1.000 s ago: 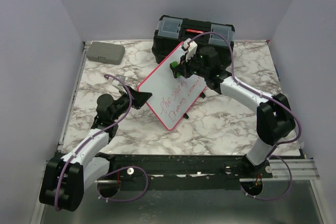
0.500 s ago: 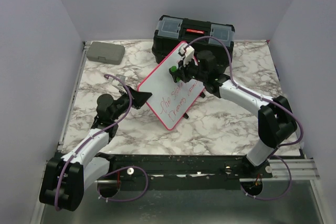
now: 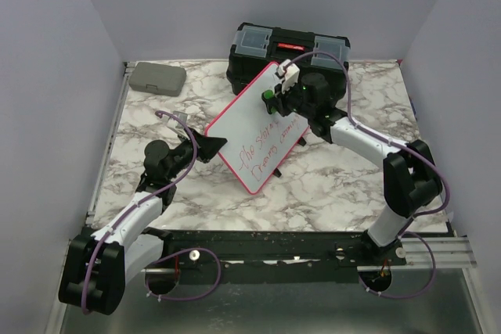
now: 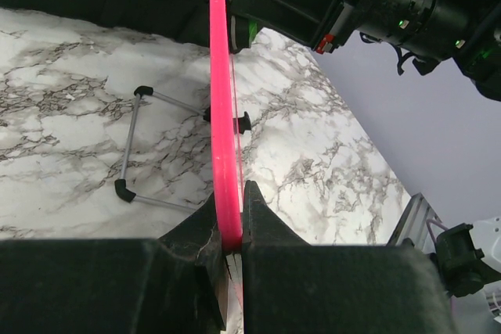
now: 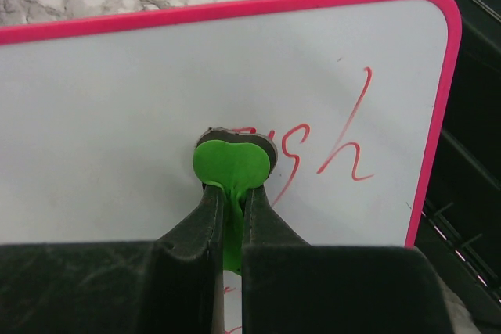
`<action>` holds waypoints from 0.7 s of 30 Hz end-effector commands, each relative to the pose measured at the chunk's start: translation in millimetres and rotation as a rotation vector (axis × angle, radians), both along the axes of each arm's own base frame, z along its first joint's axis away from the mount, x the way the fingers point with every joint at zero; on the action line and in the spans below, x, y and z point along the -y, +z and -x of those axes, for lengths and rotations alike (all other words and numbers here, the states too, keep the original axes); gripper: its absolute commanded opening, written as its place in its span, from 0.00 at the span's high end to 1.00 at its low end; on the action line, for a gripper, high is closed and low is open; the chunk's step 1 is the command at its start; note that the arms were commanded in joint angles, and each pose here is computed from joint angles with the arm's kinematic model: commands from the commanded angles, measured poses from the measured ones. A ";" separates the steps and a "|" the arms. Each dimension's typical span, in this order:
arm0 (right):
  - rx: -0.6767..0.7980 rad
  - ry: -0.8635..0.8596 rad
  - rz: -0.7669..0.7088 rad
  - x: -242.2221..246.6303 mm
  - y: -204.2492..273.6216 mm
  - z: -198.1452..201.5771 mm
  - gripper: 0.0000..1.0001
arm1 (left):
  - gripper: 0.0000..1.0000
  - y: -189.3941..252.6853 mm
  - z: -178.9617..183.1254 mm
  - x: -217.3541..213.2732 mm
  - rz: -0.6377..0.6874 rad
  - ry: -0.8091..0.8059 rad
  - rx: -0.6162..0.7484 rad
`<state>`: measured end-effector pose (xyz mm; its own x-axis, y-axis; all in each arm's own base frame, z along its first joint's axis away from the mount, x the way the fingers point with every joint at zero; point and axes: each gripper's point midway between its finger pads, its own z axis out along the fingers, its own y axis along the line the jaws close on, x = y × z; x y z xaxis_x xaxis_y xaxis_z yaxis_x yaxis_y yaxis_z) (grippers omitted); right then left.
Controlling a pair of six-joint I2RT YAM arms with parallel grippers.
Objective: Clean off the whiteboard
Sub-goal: Erase the whiteboard at the whiteboard stand.
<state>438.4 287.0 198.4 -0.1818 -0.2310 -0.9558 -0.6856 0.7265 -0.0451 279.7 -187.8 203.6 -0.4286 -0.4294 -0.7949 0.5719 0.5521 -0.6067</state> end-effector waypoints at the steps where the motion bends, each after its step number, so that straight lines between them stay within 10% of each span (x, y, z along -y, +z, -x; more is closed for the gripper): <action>1: -0.096 0.118 0.059 -0.3 -50.8 29.8 0.99 | 1.00 -9.2 34.3 23.4 -0.060 -0.222 0.063; 9: -0.072 0.280 -0.022 -51.4 -19.2 65.8 0.99 | 1.00 -10.6 33.6 23.5 -0.054 -0.219 0.056; 21: -0.040 0.017 -0.021 -11.8 2.9 -15.3 0.99 | 1.00 -10.3 36.5 22.7 -0.056 -0.221 0.062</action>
